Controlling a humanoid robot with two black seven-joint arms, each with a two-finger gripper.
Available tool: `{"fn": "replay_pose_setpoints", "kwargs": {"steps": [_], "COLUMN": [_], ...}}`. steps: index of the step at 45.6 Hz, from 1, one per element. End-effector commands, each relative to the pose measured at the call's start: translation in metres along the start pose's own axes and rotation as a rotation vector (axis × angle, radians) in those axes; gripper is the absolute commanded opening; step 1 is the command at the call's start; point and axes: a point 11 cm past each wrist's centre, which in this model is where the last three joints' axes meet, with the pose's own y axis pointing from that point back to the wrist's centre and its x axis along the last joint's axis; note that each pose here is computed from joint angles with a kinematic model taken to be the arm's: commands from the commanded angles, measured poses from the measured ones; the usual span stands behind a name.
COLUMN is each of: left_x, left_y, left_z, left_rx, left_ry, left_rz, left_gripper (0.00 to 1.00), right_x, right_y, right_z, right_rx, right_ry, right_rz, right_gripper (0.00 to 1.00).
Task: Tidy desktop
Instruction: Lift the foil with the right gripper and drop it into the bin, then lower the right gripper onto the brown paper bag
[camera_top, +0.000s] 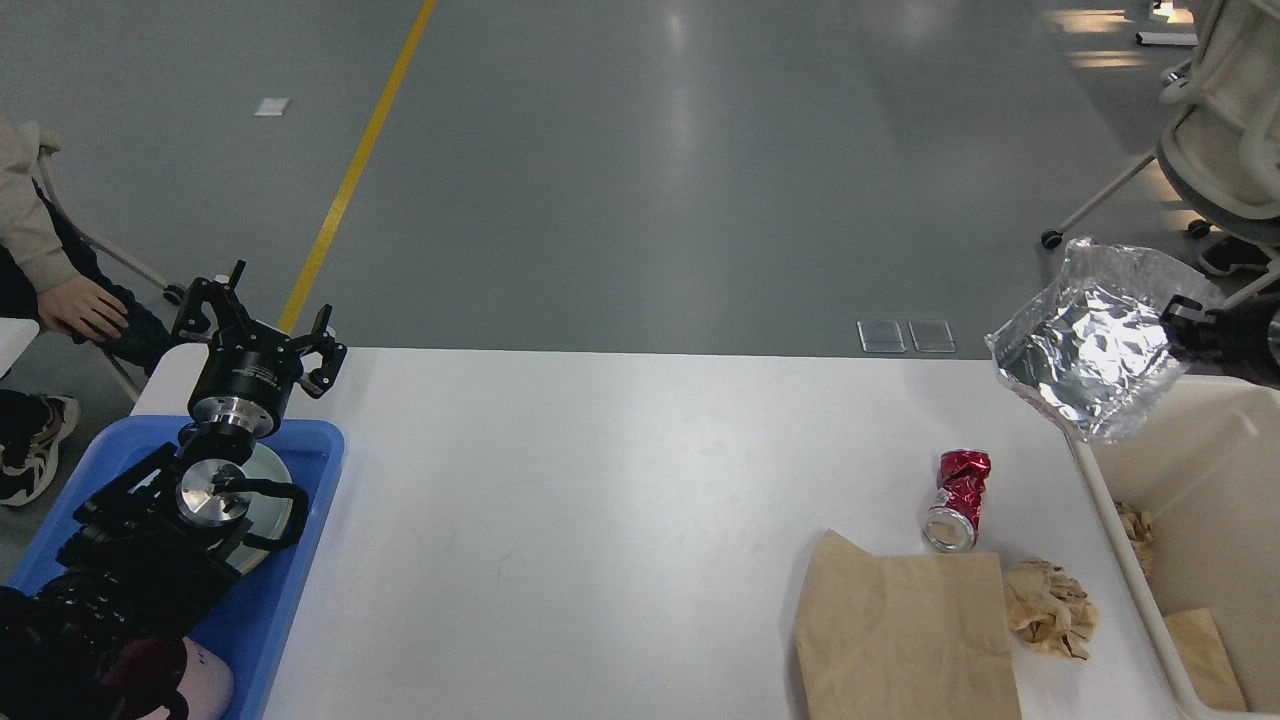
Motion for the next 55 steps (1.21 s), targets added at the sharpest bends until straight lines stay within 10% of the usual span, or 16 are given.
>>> {"fn": "replay_pose_setpoints", "kwargs": {"steps": [1,17,25,29,55], "left_x": [0.0,0.0,0.0,0.001,0.0], "left_y": [0.0,0.0,0.0,0.0,0.0], "left_z": [0.0,0.0,0.0,0.0,0.0], "left_rx": [0.0,0.0,-0.001,0.001,0.0], "left_ry": [0.0,0.0,0.001,0.0,0.0], "left_rz": [0.0,0.0,0.0,0.001,0.0], "left_gripper": [0.96,0.96,0.97,0.96,0.97], "right_x": [-0.024,-0.074,-0.054,-0.049,-0.062], "right_y": [-0.014,-0.027,-0.024,-0.023,-0.008], "right_z": [0.053,0.115,0.127,0.126,-0.032], "right_rx": [-0.105,-0.222,-0.247,-0.242,0.058], "right_ry": [0.019,0.044,0.065,0.047,0.256], "right_rz": [0.065,0.054,0.161,0.181,-0.027], "right_gripper": [0.0,0.0,0.78,1.0,1.0]}}
